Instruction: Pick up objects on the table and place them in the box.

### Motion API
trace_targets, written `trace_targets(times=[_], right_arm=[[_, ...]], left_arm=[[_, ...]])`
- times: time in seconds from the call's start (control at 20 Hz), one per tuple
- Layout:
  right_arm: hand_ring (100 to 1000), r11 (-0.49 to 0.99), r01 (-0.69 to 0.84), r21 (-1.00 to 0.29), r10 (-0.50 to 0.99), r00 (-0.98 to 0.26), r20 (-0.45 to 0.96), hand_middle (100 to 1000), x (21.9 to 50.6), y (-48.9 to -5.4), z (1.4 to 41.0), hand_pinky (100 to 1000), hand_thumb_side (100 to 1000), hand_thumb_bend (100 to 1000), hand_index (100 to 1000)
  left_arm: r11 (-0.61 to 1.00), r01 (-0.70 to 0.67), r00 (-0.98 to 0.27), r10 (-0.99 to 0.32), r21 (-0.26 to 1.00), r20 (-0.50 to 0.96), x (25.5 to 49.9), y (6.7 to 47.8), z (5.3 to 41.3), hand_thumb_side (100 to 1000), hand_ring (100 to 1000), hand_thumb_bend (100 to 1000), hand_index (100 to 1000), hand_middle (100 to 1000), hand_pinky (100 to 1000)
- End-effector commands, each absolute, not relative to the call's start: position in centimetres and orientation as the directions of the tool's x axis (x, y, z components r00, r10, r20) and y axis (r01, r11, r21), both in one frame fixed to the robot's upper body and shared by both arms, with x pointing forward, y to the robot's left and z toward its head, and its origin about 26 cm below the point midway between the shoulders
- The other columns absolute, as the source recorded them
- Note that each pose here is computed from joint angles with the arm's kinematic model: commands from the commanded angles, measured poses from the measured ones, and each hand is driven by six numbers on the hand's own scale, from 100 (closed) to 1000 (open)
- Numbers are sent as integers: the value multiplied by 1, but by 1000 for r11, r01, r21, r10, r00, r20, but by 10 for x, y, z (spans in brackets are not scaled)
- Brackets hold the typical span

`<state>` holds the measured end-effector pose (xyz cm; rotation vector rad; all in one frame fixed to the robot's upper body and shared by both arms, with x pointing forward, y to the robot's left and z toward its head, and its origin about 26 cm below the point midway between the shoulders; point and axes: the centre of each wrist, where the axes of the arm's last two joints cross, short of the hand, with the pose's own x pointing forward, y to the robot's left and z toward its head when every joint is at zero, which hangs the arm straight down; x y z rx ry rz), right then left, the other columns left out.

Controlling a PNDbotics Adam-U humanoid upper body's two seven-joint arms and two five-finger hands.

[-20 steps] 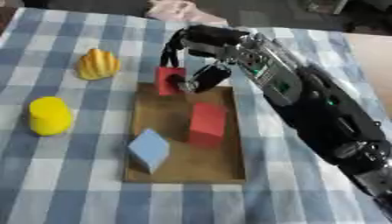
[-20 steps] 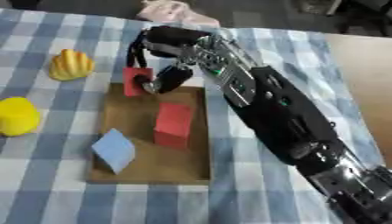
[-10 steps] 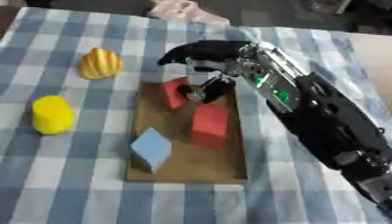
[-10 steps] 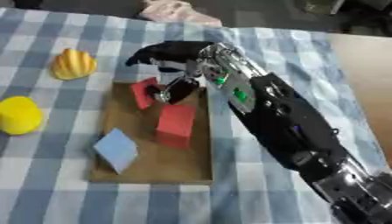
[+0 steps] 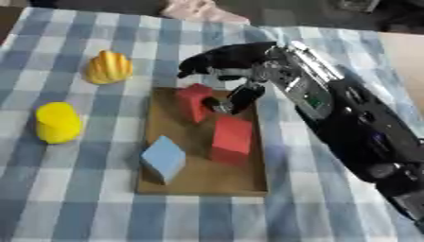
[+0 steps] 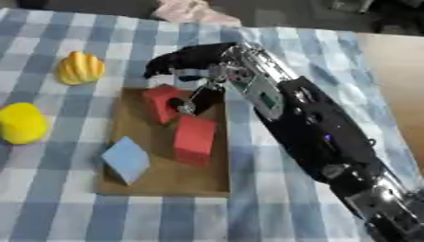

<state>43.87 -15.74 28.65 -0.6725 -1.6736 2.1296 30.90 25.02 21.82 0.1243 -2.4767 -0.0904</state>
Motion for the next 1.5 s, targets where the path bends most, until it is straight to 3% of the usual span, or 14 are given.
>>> trace_targets(times=[0.05, 0.35, 0.4, 0.45, 0.55, 0.65, 1.0, 1.15, 1.2, 1.25, 1.35, 1.5], right_arm=[[1000, -159, 35, -987, 557, -822, -119, 1000, 435, -162, 303, 1000, 254, 100, 1000], [1000, -71, 57, -996, 586, -805, -88, 997, 429, -162, 309, 1000, 239, 100, 1000], [1000, -63, 72, -995, 574, -814, -95, 836, 427, -160, 310, 1000, 779, 100, 923], [1000, -51, 89, -995, 558, -823, -103, 804, 425, -159, 313, 1000, 1000, 100, 911], [1000, -44, 111, -993, 534, -838, -117, 932, 423, -159, 313, 1000, 1000, 100, 995], [1000, -42, 115, -992, 521, -845, -120, 981, 424, -160, 311, 1000, 1000, 100, 1000], [1000, -20, 58, -998, 509, -858, -60, 943, 426, -171, 314, 1000, 1000, 100, 1000], [1000, -1, 49, -999, 505, -862, -43, 920, 422, -178, 323, 1000, 954, 100, 1000], [1000, 12, 51, -999, 502, -864, -39, 917, 419, -180, 327, 1000, 998, 100, 1000], [1000, 27, 57, -998, 499, -866, -36, 912, 416, -183, 331, 1000, 916, 100, 1000], [1000, 59, 73, -996, 493, -869, -35, 894, 408, -188, 339, 993, 846, 100, 1000], [1000, 114, 112, -987, 490, -871, -42, 852, 395, -200, 351, 957, 618, 100, 968]], left_arm=[[993, -70, -798, -115, 99, 591, 306, 250, 225, 787, 793, 124, 793, 685, 824], [992, -73, -797, -118, 99, 593, 306, 251, 224, 785, 793, 124, 792, 685, 823], [992, -73, -797, -118, 99, 593, 306, 251, 224, 785, 793, 124, 792, 685, 823], [992, -74, -796, -119, 99, 593, 306, 251, 224, 785, 793, 124, 792, 685, 823], [992, -74, -796, -119, 99, 593, 306, 251, 224, 785, 793, 124, 792, 685, 823], [992, -73, -797, -118, 100, 593, 306, 251, 224, 785, 793, 124, 792, 684, 823], [992, -77, -796, -122, 101, 592, 306, 252, 225, 785, 793, 123, 792, 685, 823], [992, -80, -796, -125, 101, 592, 306, 252, 225, 784, 793, 123, 792, 685, 822], [992, -81, -796, -126, 101, 592, 306, 252, 225, 784, 793, 122, 792, 685, 822], [991, -82, -796, -127, 102, 592, 306, 253, 225, 784, 793, 122, 792, 685, 822], [991, -86, -796, -131, 103, 591, 306, 253, 225, 782, 793, 120, 792, 685, 822], [988, -99, -796, -149, 117, 586, 305, 256, 227, 776, 794, 107, 792, 685, 822]])
